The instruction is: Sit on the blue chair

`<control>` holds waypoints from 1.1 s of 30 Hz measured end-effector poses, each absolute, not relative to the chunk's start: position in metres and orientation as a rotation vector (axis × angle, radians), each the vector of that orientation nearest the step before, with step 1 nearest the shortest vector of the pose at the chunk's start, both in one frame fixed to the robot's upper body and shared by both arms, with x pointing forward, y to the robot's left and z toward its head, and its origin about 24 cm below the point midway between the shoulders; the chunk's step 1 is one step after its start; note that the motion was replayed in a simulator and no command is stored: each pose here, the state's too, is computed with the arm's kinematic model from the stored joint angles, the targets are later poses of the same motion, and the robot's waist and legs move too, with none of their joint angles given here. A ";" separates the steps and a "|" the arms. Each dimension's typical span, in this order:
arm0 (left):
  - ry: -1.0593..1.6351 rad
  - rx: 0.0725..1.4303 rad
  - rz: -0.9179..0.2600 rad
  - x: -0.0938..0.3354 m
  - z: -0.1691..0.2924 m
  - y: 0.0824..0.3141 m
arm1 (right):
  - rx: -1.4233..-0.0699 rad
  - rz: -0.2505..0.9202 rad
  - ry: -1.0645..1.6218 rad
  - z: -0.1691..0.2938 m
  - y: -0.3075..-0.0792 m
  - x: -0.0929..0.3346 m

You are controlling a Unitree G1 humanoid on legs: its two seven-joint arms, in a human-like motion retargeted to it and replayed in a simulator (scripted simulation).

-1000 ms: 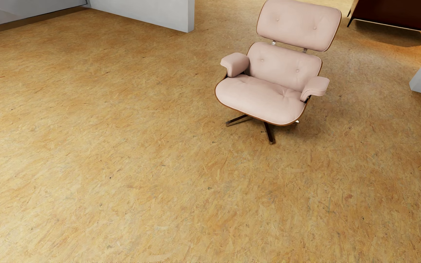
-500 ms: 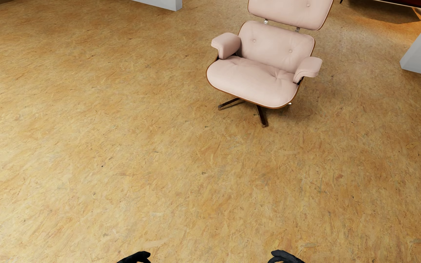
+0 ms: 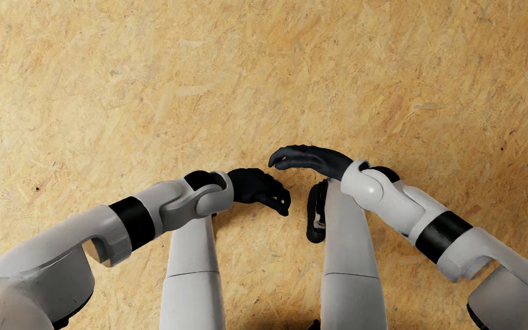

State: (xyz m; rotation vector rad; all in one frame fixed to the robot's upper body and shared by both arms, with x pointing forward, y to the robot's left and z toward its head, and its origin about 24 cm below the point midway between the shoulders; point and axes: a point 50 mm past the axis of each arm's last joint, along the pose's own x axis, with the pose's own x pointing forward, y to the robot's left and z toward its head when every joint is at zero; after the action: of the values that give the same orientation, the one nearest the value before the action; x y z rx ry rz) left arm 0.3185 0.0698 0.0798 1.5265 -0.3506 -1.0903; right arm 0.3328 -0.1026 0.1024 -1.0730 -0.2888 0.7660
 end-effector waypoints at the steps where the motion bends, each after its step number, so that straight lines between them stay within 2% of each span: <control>1: -0.469 1.521 -1.056 0.316 0.102 0.066 | -1.095 0.768 -0.400 0.131 -0.101 0.331; 3: -0.676 1.449 -0.934 0.309 0.143 0.067 | -1.084 0.734 -0.611 0.176 -0.095 0.321; 6: -0.892 1.257 -0.766 0.288 0.177 0.080 | -0.961 0.689 -0.865 0.221 -0.096 0.290; 9: -0.993 1.135 -0.606 0.276 0.197 0.097 | -0.844 0.619 -1.006 0.241 -0.107 0.263; 12: -0.986 1.089 -0.529 0.272 0.198 0.109 | -0.816 0.570 -1.011 0.239 -0.118 0.258; 15: -0.895 1.097 -0.492 0.281 0.186 0.116 | -0.836 0.544 -0.924 0.224 -0.123 0.268; 19: -0.644 1.069 -0.435 0.299 0.144 0.133 | -0.825 0.473 -0.689 0.179 -0.139 0.291; 22: -0.459 1.004 -0.404 0.306 0.108 0.140 | -0.745 0.382 -0.517 0.137 -0.149 0.300; 24: -0.350 0.957 -0.375 0.308 0.085 0.146 | -0.645 0.293 -0.402 0.108 -0.152 0.303; 28: -0.182 0.888 -0.330 0.307 0.051 0.154 | -0.550 0.226 -0.249 0.070 -0.146 0.305; 31: -0.058 0.844 -0.239 0.303 0.029 0.171 | -0.543 0.198 -0.149 0.048 -0.153 0.305; 33: 0.079 0.789 -0.142 0.294 0.008 0.191 | -0.504 0.102 -0.028 0.024 -0.171 0.298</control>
State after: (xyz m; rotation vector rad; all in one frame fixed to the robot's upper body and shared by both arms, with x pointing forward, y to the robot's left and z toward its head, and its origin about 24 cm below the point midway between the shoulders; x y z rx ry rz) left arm 0.2942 0.1908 0.0075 0.7892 0.0786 -0.1416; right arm 0.2981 -0.1709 0.0244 -0.5044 -0.0280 0.1025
